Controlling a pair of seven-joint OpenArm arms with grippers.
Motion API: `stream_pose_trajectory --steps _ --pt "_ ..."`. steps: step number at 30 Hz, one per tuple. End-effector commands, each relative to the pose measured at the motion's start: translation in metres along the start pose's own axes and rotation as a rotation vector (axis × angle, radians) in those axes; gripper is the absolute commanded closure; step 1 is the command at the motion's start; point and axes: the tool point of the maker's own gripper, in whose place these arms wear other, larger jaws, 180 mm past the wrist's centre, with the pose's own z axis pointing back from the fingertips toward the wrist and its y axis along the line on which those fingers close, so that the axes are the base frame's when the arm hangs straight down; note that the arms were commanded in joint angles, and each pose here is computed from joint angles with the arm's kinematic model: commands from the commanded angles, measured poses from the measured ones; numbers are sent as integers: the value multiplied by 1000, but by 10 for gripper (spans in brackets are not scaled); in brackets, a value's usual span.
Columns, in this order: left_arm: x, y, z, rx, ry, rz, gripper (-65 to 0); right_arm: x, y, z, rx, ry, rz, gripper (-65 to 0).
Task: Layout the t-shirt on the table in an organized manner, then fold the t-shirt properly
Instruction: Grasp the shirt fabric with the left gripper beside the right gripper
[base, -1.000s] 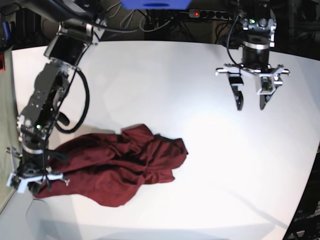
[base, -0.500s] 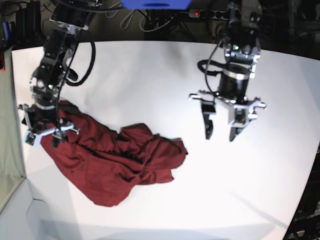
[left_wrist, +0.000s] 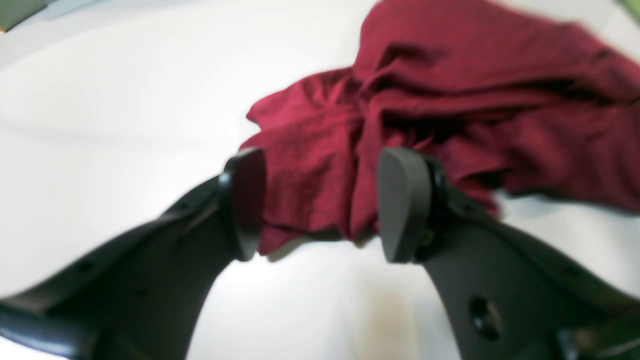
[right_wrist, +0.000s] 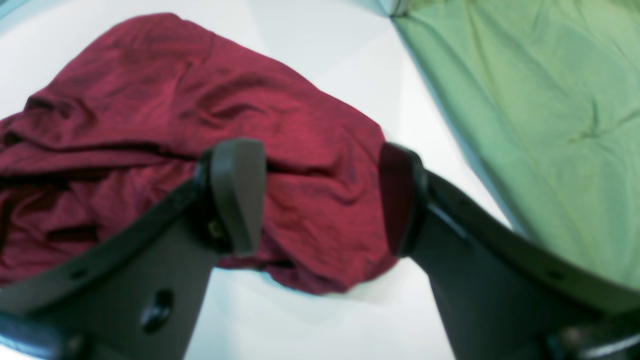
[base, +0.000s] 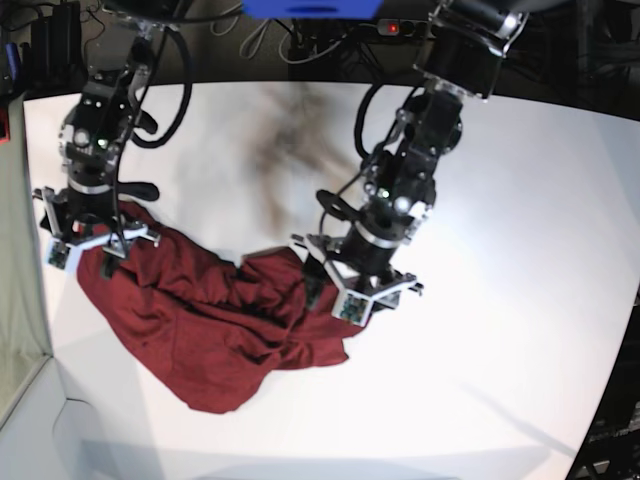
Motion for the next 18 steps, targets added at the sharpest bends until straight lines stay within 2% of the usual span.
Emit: stream_pose_trajectory --steps 1,4,7,12,18 --pt "22 -2 -8 -1 -57 -4 -345 18 1 1 2 -62 0 -370" --pt "21 -11 -22 -12 -33 6 -345 15 0 2 0 -53 5 -370" --pt "31 -17 -38 -21 -50 6 -345 9 -2 4 -2 -41 10 -370" --pt "27 -28 -61 -34 -45 17 -345 3 -5 6 -6 -26 19 -370" --pt "17 -30 -73 -37 -31 14 -344 7 -8 8 -14 -36 23 -370"
